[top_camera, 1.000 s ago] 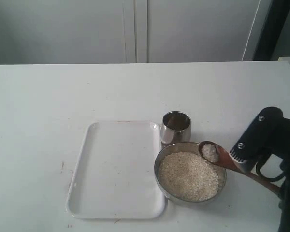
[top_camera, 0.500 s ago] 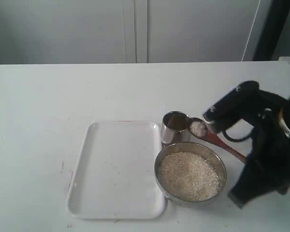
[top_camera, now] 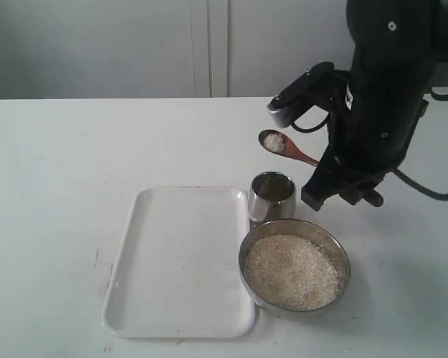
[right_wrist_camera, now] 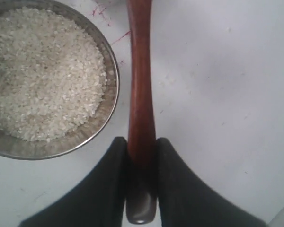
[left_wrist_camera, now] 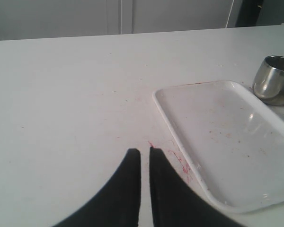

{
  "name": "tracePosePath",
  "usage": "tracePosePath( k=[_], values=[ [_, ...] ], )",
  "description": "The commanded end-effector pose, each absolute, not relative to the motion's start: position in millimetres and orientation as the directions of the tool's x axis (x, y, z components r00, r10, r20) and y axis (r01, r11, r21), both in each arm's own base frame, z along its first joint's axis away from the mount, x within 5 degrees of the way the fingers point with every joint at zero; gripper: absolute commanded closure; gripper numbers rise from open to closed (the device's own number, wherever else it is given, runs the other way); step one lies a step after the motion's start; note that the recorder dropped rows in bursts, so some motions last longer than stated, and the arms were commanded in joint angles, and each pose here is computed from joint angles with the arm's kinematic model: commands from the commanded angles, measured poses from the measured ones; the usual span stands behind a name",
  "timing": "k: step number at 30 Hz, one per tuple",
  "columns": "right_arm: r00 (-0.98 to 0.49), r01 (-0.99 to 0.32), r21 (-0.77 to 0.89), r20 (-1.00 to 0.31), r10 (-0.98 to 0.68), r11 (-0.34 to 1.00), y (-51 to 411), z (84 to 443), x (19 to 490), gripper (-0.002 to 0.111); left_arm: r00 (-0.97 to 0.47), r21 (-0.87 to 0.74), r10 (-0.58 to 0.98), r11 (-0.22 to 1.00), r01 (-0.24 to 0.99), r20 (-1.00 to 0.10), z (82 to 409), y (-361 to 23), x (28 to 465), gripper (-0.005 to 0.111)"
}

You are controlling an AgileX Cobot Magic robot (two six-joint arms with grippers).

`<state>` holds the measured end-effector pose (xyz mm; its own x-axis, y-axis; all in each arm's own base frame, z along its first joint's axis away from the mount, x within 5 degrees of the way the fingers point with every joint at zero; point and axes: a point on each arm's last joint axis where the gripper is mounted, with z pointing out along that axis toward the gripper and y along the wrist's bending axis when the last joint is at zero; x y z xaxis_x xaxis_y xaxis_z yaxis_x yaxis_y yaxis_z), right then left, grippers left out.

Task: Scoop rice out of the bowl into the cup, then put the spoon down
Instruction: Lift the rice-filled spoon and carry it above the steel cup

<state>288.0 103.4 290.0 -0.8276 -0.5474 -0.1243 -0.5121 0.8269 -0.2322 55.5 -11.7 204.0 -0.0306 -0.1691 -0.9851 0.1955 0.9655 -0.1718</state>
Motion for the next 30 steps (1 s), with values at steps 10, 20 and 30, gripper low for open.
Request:
tracePosePath(
  k=[10,20,30],
  values=[
    [-0.738,-0.611,-0.4,-0.025,-0.674,0.684,89,290,299,0.108,-0.026,-0.188,-0.186,0.962,0.198,-0.982,206,-12,55,0.092],
    [-0.71,-0.658,-0.324,-0.032,-0.703,0.679,96,287,295,0.108,-0.026,-0.188,-0.186,0.962,0.198,-0.982,206,-12,55,0.092],
    [-0.724,-0.659,-0.359,0.066,-0.686,0.661,86,266,287,0.108,-0.026,-0.188,-0.186,0.962,0.198,-0.982,206,-12,55,0.092]
  ],
)
